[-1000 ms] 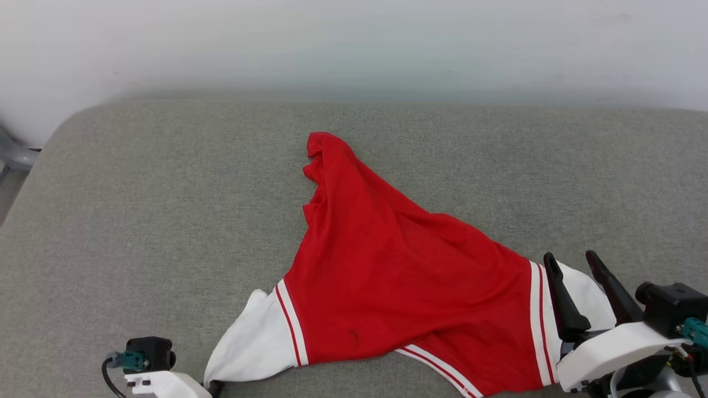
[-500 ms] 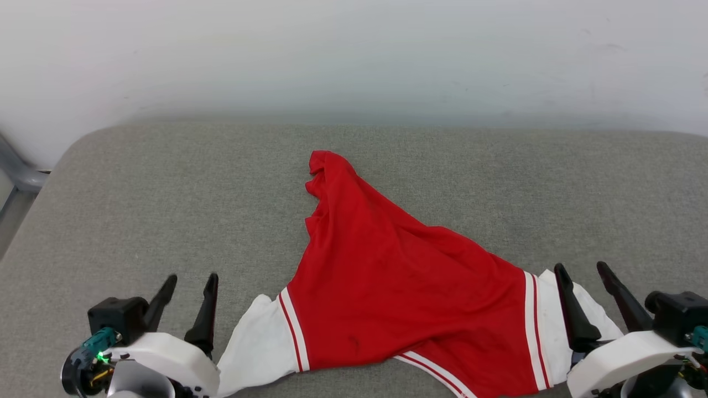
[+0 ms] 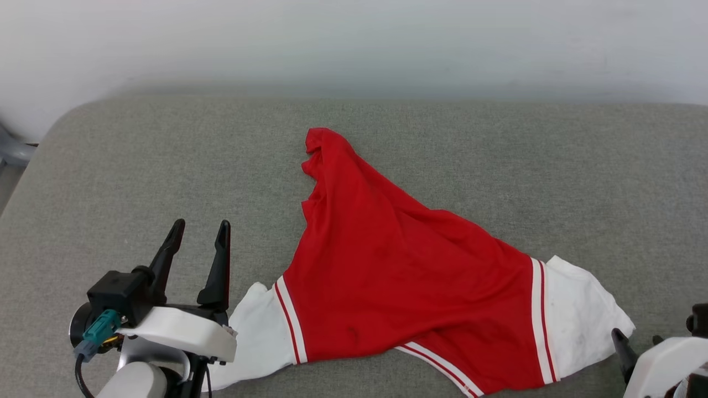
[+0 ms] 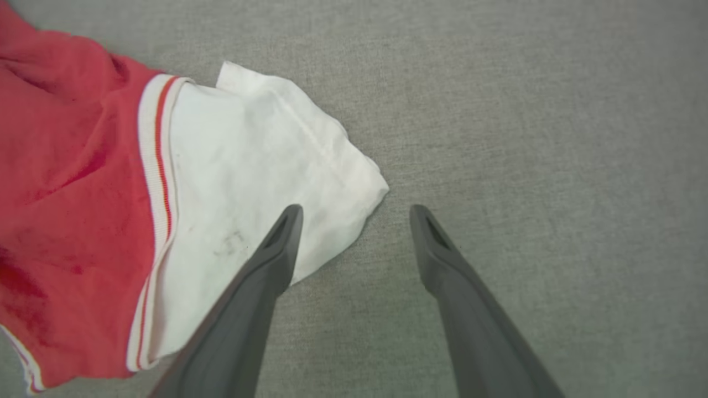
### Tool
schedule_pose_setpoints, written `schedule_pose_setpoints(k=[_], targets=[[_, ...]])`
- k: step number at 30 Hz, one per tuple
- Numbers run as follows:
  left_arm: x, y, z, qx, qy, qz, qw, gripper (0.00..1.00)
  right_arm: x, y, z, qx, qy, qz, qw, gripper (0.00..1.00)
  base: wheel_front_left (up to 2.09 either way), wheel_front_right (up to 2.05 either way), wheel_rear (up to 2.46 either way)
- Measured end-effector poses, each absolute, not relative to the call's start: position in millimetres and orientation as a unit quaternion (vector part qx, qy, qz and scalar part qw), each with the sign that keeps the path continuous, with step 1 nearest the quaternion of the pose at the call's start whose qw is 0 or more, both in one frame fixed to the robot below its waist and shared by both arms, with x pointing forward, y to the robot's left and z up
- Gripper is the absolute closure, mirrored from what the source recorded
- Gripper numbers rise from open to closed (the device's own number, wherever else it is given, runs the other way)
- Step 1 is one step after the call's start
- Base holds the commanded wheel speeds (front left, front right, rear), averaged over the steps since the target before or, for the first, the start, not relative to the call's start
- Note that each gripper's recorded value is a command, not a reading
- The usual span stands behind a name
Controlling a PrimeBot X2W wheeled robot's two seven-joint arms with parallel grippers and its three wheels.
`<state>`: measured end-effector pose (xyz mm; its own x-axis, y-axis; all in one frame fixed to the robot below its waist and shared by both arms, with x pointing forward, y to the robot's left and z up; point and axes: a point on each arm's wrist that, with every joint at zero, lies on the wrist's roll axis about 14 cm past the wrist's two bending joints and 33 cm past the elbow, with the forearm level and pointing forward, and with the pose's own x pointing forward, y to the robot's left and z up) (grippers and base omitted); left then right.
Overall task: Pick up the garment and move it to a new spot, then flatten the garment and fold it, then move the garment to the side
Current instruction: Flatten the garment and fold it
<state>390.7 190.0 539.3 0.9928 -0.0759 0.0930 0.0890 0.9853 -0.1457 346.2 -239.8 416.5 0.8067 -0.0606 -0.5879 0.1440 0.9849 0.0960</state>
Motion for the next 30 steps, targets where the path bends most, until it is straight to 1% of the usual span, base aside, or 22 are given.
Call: schedule_pose_setpoints(k=[7, 10, 13, 14, 15, 16, 19, 22, 25, 30], targets=[[404.3, 192.1, 536.6, -0.075, -0.046, -0.040, 0.995, 0.00, 364.4, -233.1, 391.5, 0.062, 0.393, -0.043, 0.917, 0.00, 0.00, 0.00, 0.00], [409.0, 192.2, 530.6, -0.077, -0.040, -0.042, 0.995, 0.00, 364.3, -227.2, 372.2, 0.065, 0.442, -0.033, 0.894, 0.00, 0.00, 0.00, 0.00], [411.1, 195.1, 524.0, -0.078, -0.033, -0.037, 0.996, 0.00, 356.5, -222.9, 355.2, 0.068, 0.494, -0.026, 0.866, 0.00, 0.00, 0.00, 0.00], [411.2, 196.8, 521.8, -0.079, -0.030, -0.034, 0.996, 0.00, 355.3, -221.9, 352.5, 0.072, 0.505, -0.024, 0.860, 0.11, 0.00, 0.00, 0.00], [411.3, 199.3, 519.4, -0.078, -0.027, -0.030, 0.996, 0.00, 354.0, -220.5, 350.6, 0.077, 0.515, -0.022, 0.853, 0.64, 0.00, 0.00, 0.00], [411.1, 200.9, 517.6, -0.078, -0.025, -0.028, 0.996, 0.00, 353.7, -219.5, 350.1, 0.080, 0.518, -0.020, 0.851, 1.00, 0.00, 0.00, 0.00], [410.2, 203.8, 512.3, -0.084, -0.015, -0.024, 0.996, 0.00, 354.7, -215.9, 354.0, 0.089, 0.511, -0.016, 0.855, 1.00, 0.00, 0.00, 0.00], [404.9, 205.6, 499.5, -0.104, 0.020, -0.023, 0.994, 0.00, 359.4, -212.7, 364.8, 0.092, 0.482, -0.013, 0.871, 1.00, 0.00, 0.00, 0.00], [399.4, 206.8, 490.1, -0.116, 0.066, -0.033, 0.990, 0.00, 359.7, -212.3, 376.6, 0.083, 0.460, -0.011, 0.884, 1.00, 0.00, 0.00, 0.00], [381.7, 208.9, 468.0, -0.125, 0.181, -0.054, 0.974, 0.00, 355.7, -207.4, 395.0, 0.077, 0.431, -0.002, 0.899, 1.00, 0.00, 0.00, 0.00]])
